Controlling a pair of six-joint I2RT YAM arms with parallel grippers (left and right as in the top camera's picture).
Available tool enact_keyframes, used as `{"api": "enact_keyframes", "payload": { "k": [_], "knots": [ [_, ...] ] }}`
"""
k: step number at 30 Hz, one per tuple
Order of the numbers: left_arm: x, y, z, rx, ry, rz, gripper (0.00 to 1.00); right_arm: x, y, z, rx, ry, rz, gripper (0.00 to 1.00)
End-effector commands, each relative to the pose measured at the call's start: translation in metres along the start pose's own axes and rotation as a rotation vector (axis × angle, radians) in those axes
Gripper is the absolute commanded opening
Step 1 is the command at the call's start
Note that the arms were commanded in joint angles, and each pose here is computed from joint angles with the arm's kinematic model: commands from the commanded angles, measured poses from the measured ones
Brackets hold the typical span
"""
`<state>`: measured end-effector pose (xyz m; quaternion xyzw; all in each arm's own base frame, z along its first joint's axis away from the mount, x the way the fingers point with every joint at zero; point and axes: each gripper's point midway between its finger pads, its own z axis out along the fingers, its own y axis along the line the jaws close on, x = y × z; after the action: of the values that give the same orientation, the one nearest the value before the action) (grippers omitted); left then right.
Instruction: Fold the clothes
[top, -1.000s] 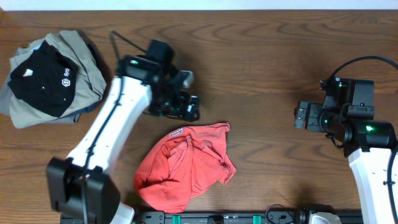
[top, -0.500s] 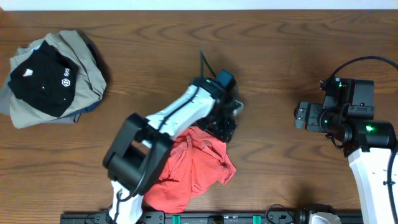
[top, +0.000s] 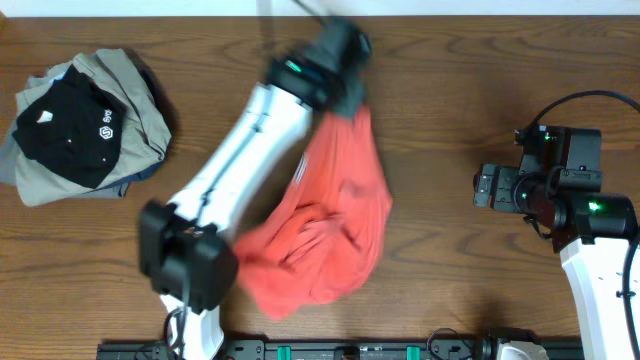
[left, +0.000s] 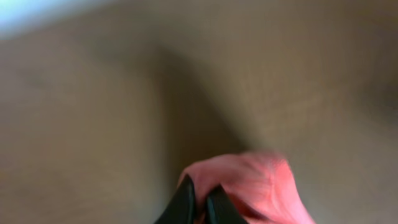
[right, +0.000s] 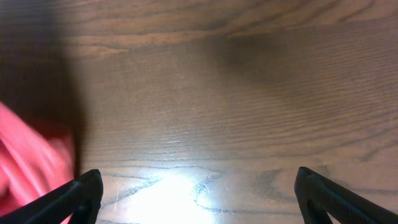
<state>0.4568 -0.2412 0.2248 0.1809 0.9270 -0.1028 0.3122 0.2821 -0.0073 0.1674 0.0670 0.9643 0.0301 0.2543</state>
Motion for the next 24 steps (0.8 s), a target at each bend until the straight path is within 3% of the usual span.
{"api": "enact_keyframes", "payload": {
  "k": [1,4,8,11,19,24],
  "knots": [
    [-0.099,0.057,-0.112,-0.071,-0.374,-0.241,0.07,-0.003,0.005,-0.003,-0.005,-0.004,-0.013,0.96],
    [-0.146,0.069,-0.183,0.056,-0.573,-0.318,0.06,-0.003,0.005,-0.003,-0.005,-0.004,-0.013,0.97],
    [-0.162,0.049,-0.245,0.276,-0.66,-0.286,0.06,-0.003,0.005,-0.003,-0.005,-0.007,-0.013,0.97],
    [-0.148,0.04,-0.249,0.306,-0.605,-0.283,0.06,-0.003,0.005,-0.003,-0.005,-0.007,-0.013,0.97],
    [-0.074,0.046,-0.211,0.201,-0.283,-0.276,0.06,-0.003,0.0,-0.003,0.022,-0.007,-0.014,0.98],
    [-0.055,0.045,-0.207,0.186,-0.208,-0.259,0.06,-0.006,0.008,-0.003,-0.023,-0.017,-0.036,0.99]
  ]
}}
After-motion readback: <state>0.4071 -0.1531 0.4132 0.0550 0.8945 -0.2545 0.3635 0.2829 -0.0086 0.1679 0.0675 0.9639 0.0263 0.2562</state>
